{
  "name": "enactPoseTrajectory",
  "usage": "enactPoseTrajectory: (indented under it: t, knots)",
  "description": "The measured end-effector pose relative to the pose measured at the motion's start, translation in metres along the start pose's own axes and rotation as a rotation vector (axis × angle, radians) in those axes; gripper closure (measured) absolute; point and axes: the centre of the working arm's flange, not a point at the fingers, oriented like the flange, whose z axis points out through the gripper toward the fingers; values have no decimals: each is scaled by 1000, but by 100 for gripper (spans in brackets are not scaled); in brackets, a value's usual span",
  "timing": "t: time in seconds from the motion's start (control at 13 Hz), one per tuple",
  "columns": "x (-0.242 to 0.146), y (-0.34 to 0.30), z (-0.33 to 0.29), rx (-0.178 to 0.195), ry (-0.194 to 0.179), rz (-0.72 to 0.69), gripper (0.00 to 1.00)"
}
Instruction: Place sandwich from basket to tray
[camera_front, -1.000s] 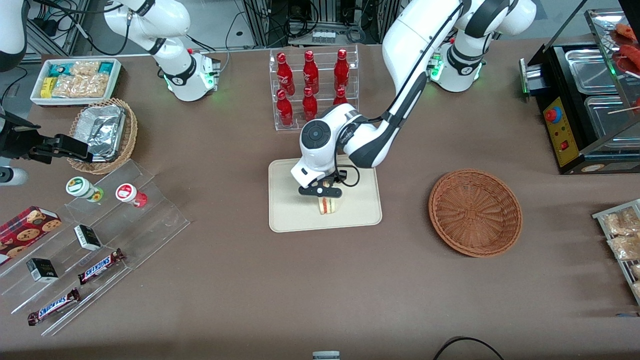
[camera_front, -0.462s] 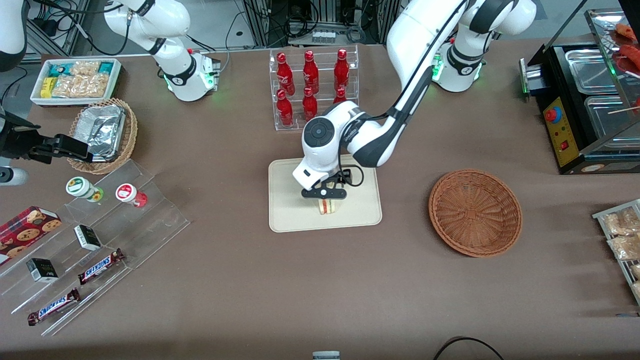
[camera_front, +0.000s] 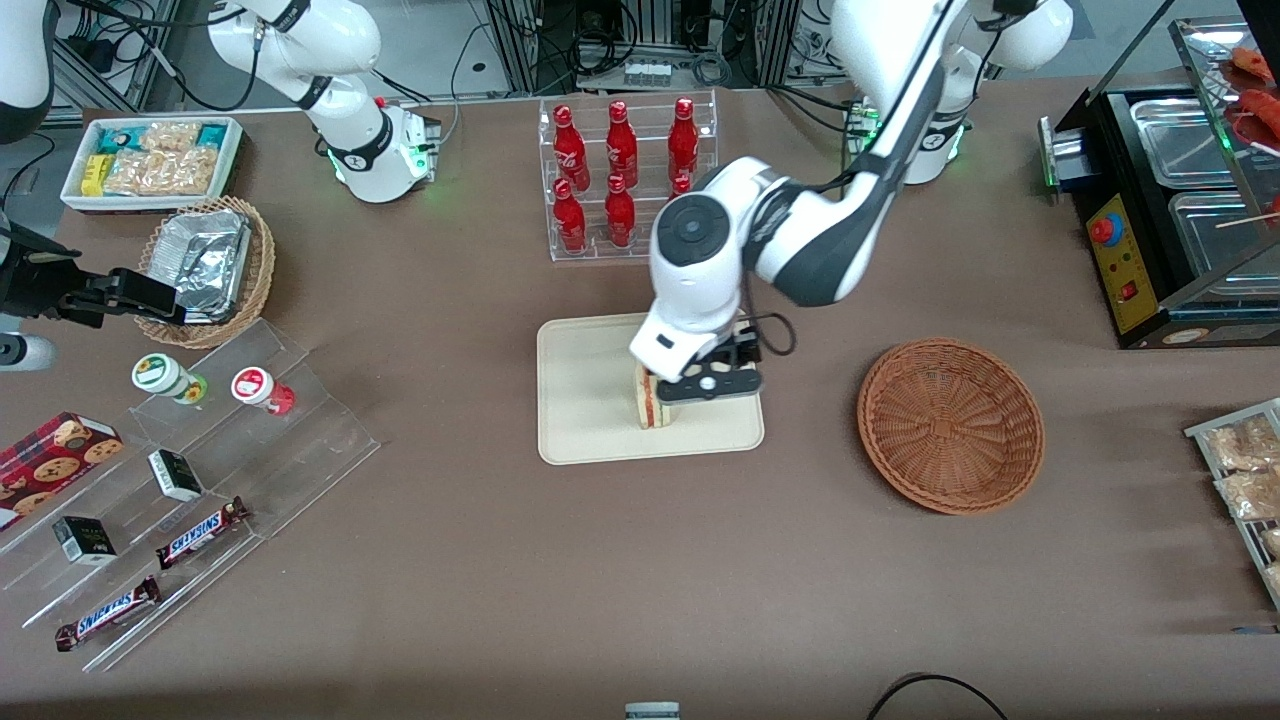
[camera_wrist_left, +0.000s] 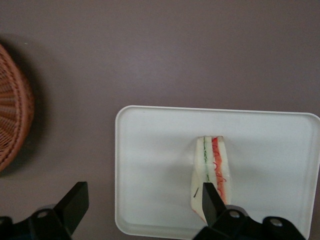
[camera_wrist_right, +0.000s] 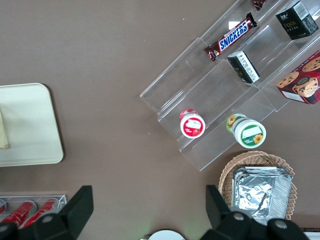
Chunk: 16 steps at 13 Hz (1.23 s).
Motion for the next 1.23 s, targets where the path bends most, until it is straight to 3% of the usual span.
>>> enactPoseTrajectory:
  t: [0.23,0.54,0.85,1.23]
  knots:
    - [28,-73,-56,13,-22,6,0]
    - [49,-183,-113,-1,-27,53,0]
    - [55,-264,-108,-16,-64,133,0]
    - [62,-329,-110,-36,-67,200,0]
